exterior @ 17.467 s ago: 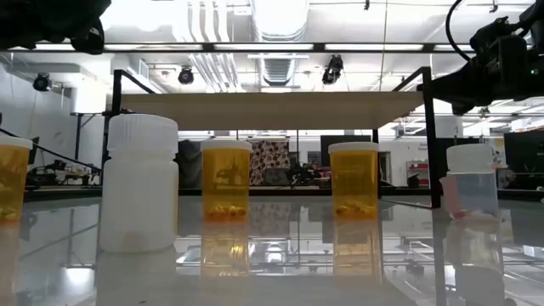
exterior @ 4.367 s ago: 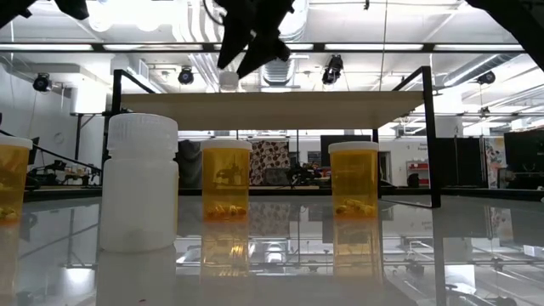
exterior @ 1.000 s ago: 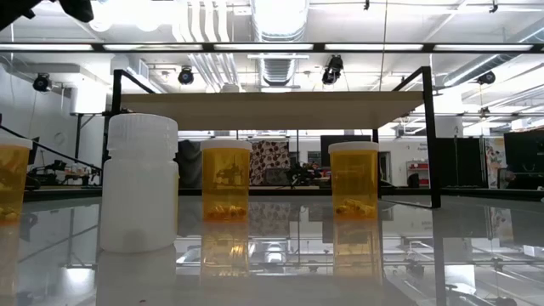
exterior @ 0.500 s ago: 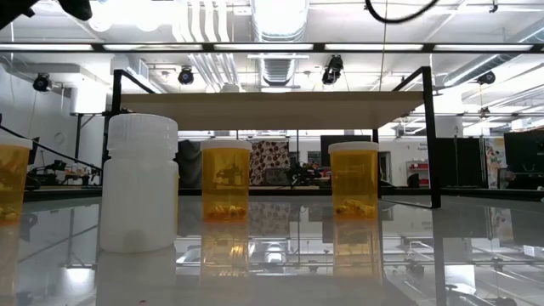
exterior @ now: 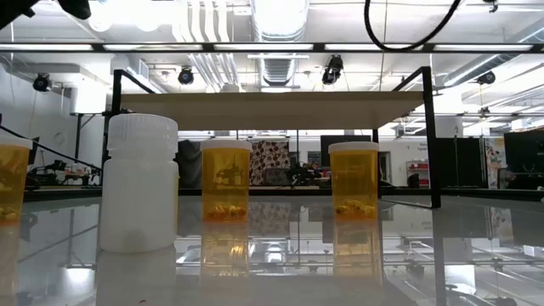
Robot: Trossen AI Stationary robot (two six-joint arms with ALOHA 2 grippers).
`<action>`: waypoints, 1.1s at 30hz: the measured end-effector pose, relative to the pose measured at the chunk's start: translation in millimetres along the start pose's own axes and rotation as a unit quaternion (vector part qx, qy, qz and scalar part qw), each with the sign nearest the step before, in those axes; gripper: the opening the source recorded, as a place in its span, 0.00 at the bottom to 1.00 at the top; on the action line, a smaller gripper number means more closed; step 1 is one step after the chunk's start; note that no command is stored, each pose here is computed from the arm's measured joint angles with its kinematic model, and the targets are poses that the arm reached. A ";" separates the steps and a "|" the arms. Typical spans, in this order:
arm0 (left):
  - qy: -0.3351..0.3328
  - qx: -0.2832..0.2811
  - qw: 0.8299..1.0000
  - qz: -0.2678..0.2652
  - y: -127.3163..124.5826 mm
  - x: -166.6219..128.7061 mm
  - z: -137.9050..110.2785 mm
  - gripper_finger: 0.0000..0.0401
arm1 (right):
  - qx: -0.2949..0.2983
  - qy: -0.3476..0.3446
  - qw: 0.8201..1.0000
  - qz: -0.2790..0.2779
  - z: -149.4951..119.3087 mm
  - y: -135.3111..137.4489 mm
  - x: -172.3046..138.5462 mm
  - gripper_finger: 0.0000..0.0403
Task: Pick and place medicine bottles onto shelf by color
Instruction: Put the orange pill bottle on the shelf
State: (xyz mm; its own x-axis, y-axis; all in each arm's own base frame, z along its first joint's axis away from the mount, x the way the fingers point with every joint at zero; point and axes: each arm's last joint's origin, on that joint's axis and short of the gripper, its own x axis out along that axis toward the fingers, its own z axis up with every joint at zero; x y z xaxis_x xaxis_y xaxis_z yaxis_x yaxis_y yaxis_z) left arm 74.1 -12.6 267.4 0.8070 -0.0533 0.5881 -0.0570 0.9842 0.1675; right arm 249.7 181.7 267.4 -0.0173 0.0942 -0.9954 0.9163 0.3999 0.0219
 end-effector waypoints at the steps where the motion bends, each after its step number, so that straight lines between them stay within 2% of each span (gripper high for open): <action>1: 0.000 0.000 1.000 0.001 0.0 0.0 0.0 0.01 | 0.001 -0.001 1.000 -0.003 0.4 0.8 2.0 0.81; 7: 0.000 0.000 1.000 0.001 0.1 0.0 0.0 0.01 | -0.007 -0.010 0.999 -0.030 1.9 1.2 17.5 0.82; 14: 0.000 0.000 1.000 0.001 0.1 -0.1 0.2 0.01 | -0.004 -0.016 0.998 -0.060 7.2 -13.8 39.4 0.81; 18: 0.000 0.000 1.000 0.001 0.1 -0.1 0.2 0.01 | -0.001 -0.016 0.998 -0.064 10.5 -18.4 52.2 0.81; 25: -0.001 0.000 1.000 0.001 0.1 -0.1 0.2 0.01 | -0.002 -0.011 0.999 -0.034 14.2 -17.8 71.8 0.80; 29: -0.001 0.003 1.000 0.001 0.1 -0.1 0.2 0.01 | 0.010 -0.012 0.999 -0.038 15.5 -21.2 79.0 0.76; 33: 0.003 0.004 1.000 0.000 -0.2 0.5 -0.7 0.01 | 0.016 -0.012 0.999 -0.038 15.8 -22.0 80.7 0.66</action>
State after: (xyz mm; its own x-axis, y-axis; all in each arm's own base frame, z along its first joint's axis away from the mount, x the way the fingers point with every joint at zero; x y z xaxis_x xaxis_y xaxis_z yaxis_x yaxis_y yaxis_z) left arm 74.9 -12.7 267.0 0.8105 -0.0524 0.5834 -0.0612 0.9830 0.1733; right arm 234.5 166.1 185.2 -0.0784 0.0422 -0.9960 0.9247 0.3765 -0.0568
